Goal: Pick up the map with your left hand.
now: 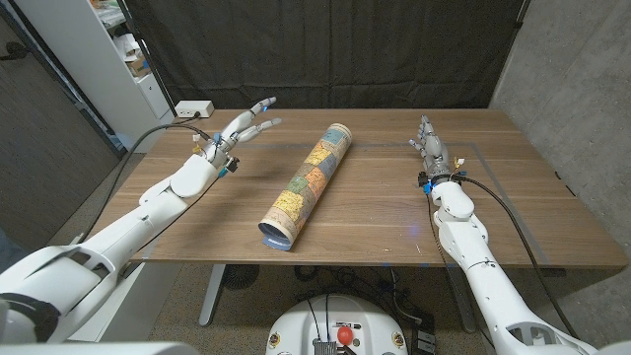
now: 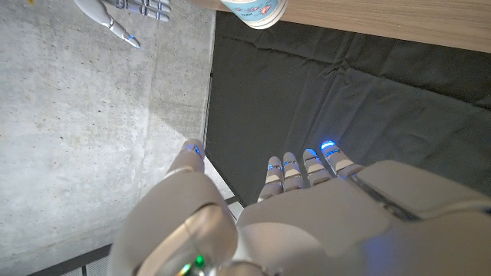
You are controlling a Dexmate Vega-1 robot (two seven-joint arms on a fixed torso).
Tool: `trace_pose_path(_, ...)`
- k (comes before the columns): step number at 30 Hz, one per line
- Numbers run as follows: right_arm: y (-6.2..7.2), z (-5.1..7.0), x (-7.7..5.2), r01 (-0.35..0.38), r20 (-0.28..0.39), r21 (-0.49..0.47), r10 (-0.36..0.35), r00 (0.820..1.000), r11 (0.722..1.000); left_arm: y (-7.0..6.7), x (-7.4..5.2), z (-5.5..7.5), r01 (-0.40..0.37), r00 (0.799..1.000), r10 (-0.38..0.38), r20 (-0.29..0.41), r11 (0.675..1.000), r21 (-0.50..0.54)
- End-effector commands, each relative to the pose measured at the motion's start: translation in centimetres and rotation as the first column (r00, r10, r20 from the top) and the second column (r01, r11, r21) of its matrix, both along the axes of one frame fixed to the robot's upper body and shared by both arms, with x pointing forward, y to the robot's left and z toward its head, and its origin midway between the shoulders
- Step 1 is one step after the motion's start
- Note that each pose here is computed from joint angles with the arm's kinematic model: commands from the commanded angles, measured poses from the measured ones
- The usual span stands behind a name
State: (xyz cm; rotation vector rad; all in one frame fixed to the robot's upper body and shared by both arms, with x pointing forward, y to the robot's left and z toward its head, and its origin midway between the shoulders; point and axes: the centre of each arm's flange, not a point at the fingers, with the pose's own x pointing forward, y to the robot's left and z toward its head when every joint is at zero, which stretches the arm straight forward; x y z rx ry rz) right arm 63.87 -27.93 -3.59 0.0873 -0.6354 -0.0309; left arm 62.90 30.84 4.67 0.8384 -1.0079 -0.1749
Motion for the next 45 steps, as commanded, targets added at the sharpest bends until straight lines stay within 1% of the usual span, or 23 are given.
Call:
trace_pose_path(1, -0.3, 0.1, -0.2, 0.018, 0.007, 0.012, -0.018, 1.000, 1.000, -0.4, -0.3, 0.4, -0.024, 0.999, 0.020, 0.047, 0.997, 0.072)
trace_pose_path(11, 0.0, 0.4, -0.1, 0.016, 0.008, 0.008, -0.016, 1.000, 1.000, 0.1, -1.1, 0.1, -0.052, 0.996, 0.045, 0.078, 0.994, 0.093)
trace_pose_path(20, 0.3, 0.8, 0.0, 0.017, 0.010, 0.002, -0.017, 1.000, 1.000, 0.7, -2.0, -0.1, -0.098, 0.988, 0.081, 0.131, 0.987, 0.124)
trace_pose_path(24, 0.3, 1.0, 0.0, 0.020, 0.015, 0.002, -0.020, 1.000, 1.000, 0.9, -2.4, 0.0, -0.136, 0.981, 0.111, 0.162, 0.979, 0.150)
trace_pose_path(30, 0.4, 1.0, 0.3, 0.018, 0.015, 0.006, -0.018, 1.000, 1.000, 1.2, -2.7, 0.2, -0.167, 0.973, 0.135, 0.190, 0.973, 0.162)
trace_pose_path(38, 0.6, 0.9, 0.7, 0.014, 0.018, 0.008, -0.014, 1.000, 1.000, 1.1, -3.0, 0.3, -0.215, 0.959, 0.167, 0.230, 0.955, 0.204)
trace_pose_path(40, 0.6, 1.0, 0.8, 0.015, 0.019, 0.009, -0.015, 1.000, 1.000, 1.0, -3.1, 0.4, -0.236, 0.953, 0.180, 0.245, 0.946, 0.223)
trace_pose_path(45, 0.6, 1.0, 0.8, 0.014, 0.023, 0.013, -0.015, 1.000, 1.000, 1.0, -3.3, 0.6, -0.261, 0.946, 0.196, 0.258, 0.933, 0.249)
